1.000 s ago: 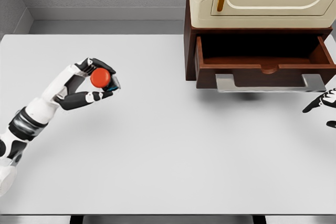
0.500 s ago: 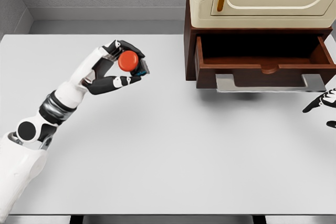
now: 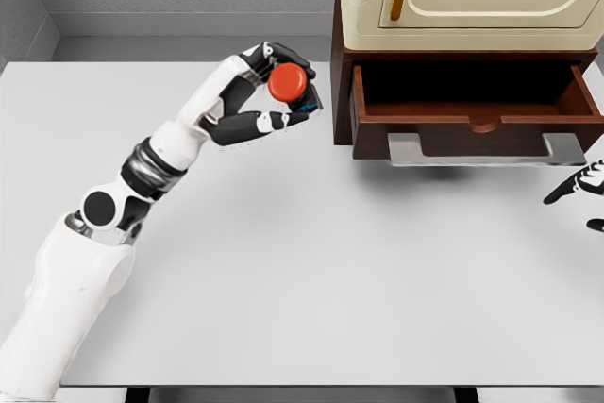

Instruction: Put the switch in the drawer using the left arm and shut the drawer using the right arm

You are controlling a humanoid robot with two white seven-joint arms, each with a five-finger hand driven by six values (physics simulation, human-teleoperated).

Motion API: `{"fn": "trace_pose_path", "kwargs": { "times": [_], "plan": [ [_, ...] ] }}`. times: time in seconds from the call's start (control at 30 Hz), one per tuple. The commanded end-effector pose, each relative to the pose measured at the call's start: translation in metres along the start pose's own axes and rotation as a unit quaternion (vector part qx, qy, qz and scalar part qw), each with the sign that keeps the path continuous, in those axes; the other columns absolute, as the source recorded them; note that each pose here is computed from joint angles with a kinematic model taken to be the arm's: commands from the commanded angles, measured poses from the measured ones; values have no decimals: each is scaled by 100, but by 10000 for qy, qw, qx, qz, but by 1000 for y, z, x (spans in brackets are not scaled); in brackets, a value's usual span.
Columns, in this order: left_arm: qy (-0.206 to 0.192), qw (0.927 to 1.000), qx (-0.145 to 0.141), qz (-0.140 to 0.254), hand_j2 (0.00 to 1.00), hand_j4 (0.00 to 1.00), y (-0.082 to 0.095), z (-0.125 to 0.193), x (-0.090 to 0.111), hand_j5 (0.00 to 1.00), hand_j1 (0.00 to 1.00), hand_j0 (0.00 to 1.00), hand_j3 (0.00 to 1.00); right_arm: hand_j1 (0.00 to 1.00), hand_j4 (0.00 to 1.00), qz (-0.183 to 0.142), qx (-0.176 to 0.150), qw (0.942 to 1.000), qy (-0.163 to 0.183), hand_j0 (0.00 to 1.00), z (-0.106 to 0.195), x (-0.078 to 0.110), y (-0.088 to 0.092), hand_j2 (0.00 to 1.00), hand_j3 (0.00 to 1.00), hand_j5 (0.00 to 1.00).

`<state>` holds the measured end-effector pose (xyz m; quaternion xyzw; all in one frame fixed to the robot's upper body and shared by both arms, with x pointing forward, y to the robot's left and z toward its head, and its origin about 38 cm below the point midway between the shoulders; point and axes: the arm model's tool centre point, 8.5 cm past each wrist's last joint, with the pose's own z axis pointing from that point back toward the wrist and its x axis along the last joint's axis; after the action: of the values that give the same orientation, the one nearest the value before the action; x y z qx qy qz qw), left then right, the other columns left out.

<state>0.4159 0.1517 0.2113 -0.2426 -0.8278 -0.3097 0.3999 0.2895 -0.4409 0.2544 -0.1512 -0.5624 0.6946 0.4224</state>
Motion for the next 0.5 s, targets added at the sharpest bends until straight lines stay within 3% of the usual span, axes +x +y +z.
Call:
{"fn": "trace_pose_path", "kwargs": {
  "times": [0.0,0.3,0.47],
  "plan": [
    [29,10000,5,84,47,47,-5,-7,-2,47,47,47,47,69,69,-29,-15,10000,-2,69,0,0,0,69,69,69],
    [-178,9998,-64,44,47,47,-10,-36,8,47,47,47,47,69,69,-24,-21,10000,-3,69,0,0,-1,69,69,69],
    [-118,9996,-213,-113,47,47,-21,-51,9,47,47,47,47,69,69,-24,-21,10000,-3,69,0,0,-1,69,69,69]
  ]
}}
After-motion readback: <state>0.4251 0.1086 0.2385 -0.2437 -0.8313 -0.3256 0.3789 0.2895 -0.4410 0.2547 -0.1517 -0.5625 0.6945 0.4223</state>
